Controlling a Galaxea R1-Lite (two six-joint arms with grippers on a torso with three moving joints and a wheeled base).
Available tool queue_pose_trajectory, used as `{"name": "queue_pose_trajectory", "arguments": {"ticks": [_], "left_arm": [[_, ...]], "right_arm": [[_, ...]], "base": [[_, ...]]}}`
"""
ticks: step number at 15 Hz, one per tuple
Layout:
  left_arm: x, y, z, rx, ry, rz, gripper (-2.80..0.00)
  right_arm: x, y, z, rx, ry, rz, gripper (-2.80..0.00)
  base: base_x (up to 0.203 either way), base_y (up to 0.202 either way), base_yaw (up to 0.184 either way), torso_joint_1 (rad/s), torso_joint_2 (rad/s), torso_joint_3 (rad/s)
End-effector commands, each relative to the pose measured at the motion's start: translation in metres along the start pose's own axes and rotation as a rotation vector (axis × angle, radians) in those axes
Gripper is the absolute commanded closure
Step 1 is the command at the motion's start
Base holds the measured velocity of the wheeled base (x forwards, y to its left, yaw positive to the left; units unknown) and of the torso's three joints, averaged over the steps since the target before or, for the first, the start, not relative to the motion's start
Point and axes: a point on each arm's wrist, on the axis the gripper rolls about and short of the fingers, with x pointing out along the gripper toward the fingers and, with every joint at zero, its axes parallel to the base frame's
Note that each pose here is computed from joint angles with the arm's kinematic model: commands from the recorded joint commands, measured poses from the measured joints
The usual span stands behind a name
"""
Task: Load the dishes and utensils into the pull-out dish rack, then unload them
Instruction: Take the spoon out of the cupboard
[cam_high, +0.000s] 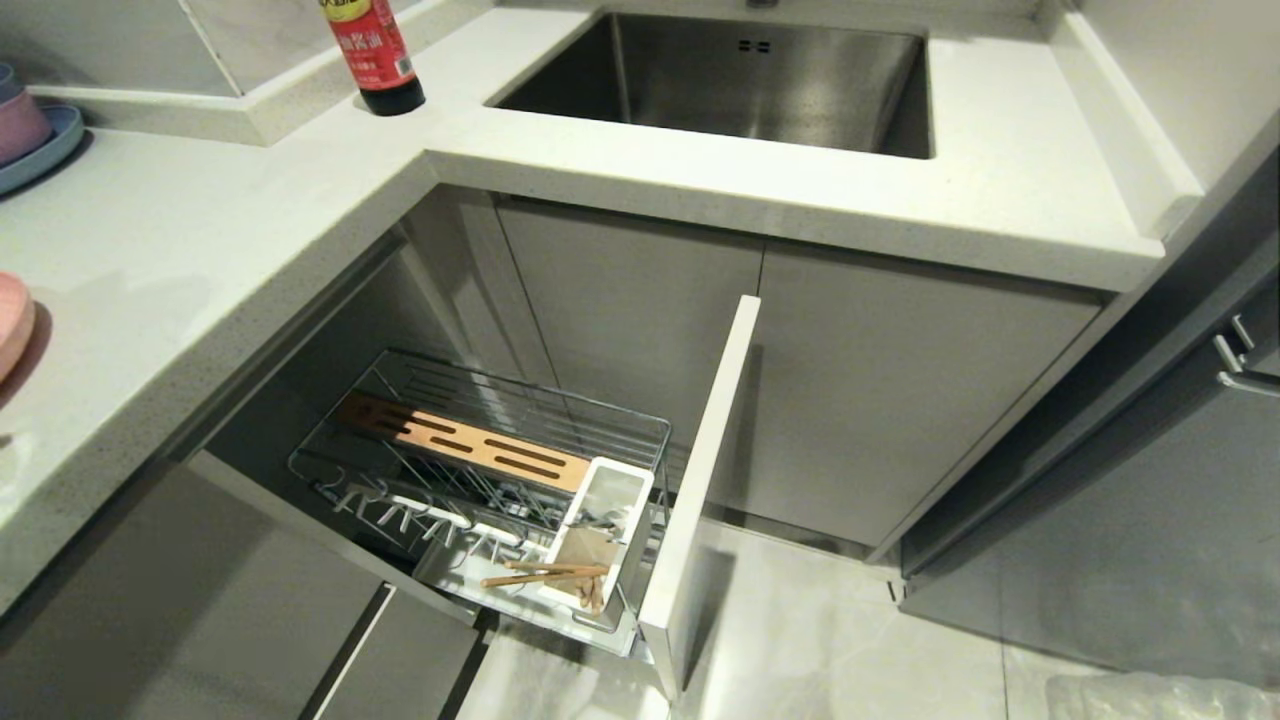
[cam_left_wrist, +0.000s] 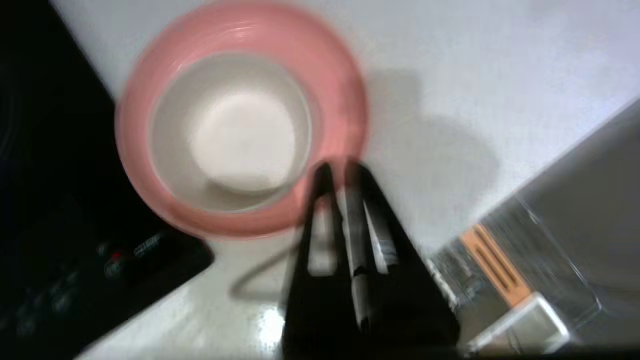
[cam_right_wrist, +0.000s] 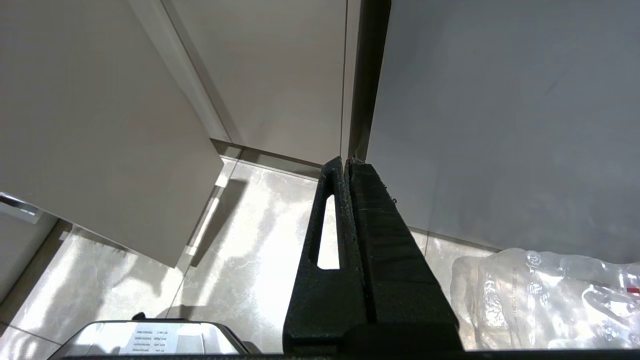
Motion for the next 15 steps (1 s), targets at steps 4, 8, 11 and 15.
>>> {"name": "queue_pose_trajectory", "arguments": {"ticks": [4, 8, 11, 15], "left_arm": [[-0.071, -0.001, -0.014, -0.102, -0.100, -0.259, 0.00], [-0.087, -0.002, -0.036, -0.061, 0.048, -0.602, 0.00], [-0.064, -0.022, -0.061, 0.029, 0.203, -0.688, 0.00], [-0.032, -0.069, -0.081, 0.199, 0.317, -0.722, 0.00]], "right_arm": [[0.000, 0.000, 0.000, 0.000, -0.001, 0.001, 0.00], [0.000, 0.000, 0.000, 0.000, 0.001, 0.001, 0.00], [0.000, 0.000, 0.000, 0.000, 0.001, 0.001, 0.00], [0.000, 0.000, 0.000, 0.000, 0.001, 0.001, 0.00]], "base": [[0.000, 0.000, 0.000, 0.000, 0.00, 0.000], [0.000, 0.000, 0.000, 0.000, 0.00, 0.000], [0.000, 0.000, 0.000, 0.000, 0.00, 0.000], [0.000, 0.000, 0.000, 0.000, 0.00, 0.000]]}}
